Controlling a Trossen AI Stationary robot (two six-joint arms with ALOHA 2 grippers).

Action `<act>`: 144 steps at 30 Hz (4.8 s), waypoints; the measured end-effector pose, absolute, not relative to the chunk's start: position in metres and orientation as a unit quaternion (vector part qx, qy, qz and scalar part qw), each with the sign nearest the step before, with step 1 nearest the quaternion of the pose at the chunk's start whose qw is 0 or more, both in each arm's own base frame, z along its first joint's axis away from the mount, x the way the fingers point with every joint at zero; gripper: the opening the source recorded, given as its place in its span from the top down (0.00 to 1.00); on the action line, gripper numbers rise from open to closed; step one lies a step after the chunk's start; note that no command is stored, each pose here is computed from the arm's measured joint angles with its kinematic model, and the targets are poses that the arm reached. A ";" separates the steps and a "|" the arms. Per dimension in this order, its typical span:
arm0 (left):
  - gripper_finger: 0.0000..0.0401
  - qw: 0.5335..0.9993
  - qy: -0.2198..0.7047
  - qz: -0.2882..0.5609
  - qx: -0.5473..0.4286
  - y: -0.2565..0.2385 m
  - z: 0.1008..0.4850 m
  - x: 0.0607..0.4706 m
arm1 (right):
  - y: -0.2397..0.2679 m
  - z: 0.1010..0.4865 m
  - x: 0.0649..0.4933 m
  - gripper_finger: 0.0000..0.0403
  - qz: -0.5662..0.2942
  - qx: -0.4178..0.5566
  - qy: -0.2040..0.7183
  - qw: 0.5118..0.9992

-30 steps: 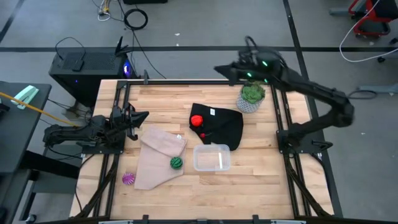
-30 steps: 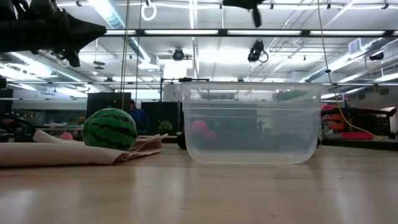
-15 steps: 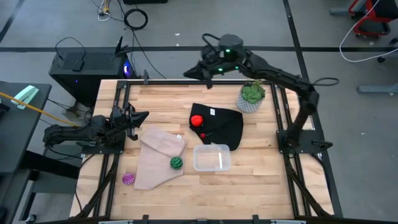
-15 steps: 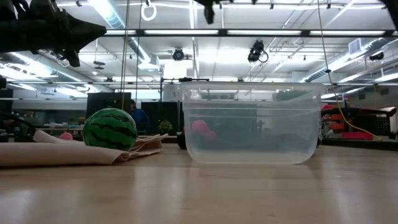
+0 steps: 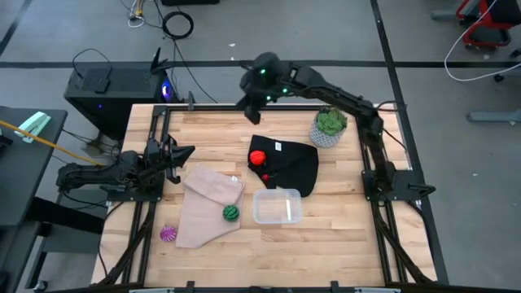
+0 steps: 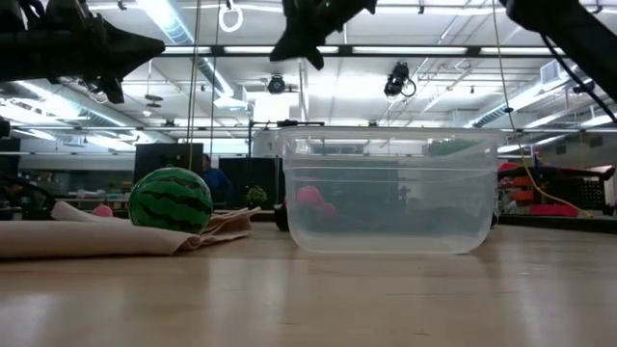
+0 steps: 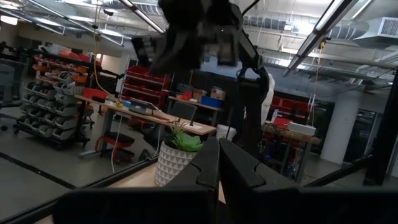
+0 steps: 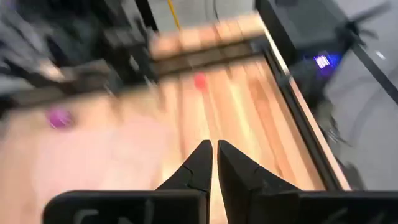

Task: Pick and placing Produce into tupperware
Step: Put the apple into the transparent bin

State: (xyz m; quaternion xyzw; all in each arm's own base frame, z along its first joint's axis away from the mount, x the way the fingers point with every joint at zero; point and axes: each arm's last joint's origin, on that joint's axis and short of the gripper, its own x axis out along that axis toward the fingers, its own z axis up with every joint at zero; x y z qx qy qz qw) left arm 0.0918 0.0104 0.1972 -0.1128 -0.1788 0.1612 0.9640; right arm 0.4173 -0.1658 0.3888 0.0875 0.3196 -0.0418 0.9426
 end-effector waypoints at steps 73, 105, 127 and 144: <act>0.95 0.967 -0.161 0.163 -0.110 0.010 0.194 0.093 | -0.087 0.186 0.448 0.07 0.044 -0.059 0.641 0.764; 0.93 0.967 -0.160 0.163 -0.110 0.010 0.194 0.093 | -0.087 0.186 0.448 0.33 0.040 -0.060 0.636 0.769; 0.94 0.969 -0.151 0.164 -0.108 0.010 0.192 0.093 | -0.047 0.303 0.400 0.32 0.055 -0.043 0.573 0.817; 0.92 0.964 -0.158 0.158 -0.146 0.010 0.192 0.093 | 0.068 0.318 0.375 0.32 0.089 0.009 0.585 0.806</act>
